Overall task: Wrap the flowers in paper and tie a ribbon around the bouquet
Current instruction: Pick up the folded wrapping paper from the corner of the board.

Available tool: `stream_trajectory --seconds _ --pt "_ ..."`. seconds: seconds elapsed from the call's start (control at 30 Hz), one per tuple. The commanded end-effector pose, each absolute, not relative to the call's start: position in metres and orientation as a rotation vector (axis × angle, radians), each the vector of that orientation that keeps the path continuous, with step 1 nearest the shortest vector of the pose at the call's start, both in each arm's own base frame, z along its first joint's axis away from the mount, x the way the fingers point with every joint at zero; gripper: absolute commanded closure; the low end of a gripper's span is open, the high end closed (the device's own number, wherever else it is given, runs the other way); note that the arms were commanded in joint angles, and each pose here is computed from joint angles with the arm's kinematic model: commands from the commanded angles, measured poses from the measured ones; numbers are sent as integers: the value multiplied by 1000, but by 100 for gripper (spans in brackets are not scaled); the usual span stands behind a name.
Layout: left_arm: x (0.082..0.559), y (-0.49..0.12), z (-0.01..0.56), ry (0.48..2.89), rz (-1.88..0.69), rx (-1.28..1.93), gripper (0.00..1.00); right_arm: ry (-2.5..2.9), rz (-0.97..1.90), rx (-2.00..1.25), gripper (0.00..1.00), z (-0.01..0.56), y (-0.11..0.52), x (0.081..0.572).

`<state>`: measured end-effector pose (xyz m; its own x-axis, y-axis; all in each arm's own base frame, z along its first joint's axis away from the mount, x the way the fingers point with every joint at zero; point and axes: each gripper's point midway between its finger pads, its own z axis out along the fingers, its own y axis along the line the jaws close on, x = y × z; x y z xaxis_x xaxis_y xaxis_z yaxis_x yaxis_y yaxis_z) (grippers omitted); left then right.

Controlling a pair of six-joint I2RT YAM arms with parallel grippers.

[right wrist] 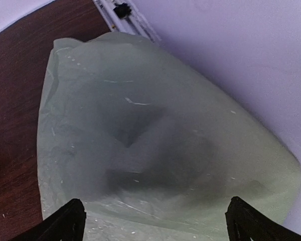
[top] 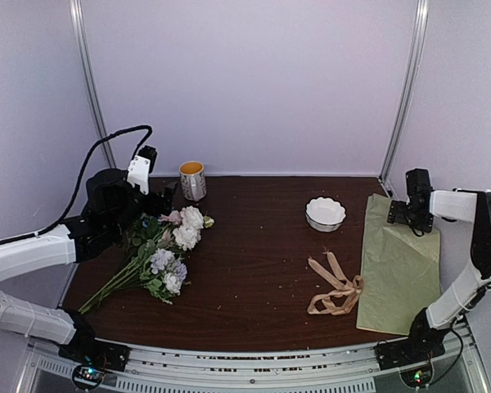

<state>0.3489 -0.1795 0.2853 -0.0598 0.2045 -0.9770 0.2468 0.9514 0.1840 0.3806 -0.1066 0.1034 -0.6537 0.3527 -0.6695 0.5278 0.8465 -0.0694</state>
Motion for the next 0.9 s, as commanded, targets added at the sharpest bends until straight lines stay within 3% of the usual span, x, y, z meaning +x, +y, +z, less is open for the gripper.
stream_trajectory --seconds 0.0,0.13,0.27,0.57,0.67,0.87 --pt "346 -194 300 1600 -105 403 3 2581 -296 467 0 70 -74 388" --pt "344 -192 299 1595 -76 426 2 2713 -283 249 7 53 -27 405" --pt "346 -195 293 1613 -47 473 2 2785 -201 46 6 54 21 419" --pt "345 -191 292 1607 -1 496 2 2829 199 -216 11 57 118 391" --pt "347 -193 291 1609 2 505 2 2753 107 -140 11 81 95 394" --pt "349 -200 288 1618 -24 526 2 2581 -245 294 10 120 -37 386"
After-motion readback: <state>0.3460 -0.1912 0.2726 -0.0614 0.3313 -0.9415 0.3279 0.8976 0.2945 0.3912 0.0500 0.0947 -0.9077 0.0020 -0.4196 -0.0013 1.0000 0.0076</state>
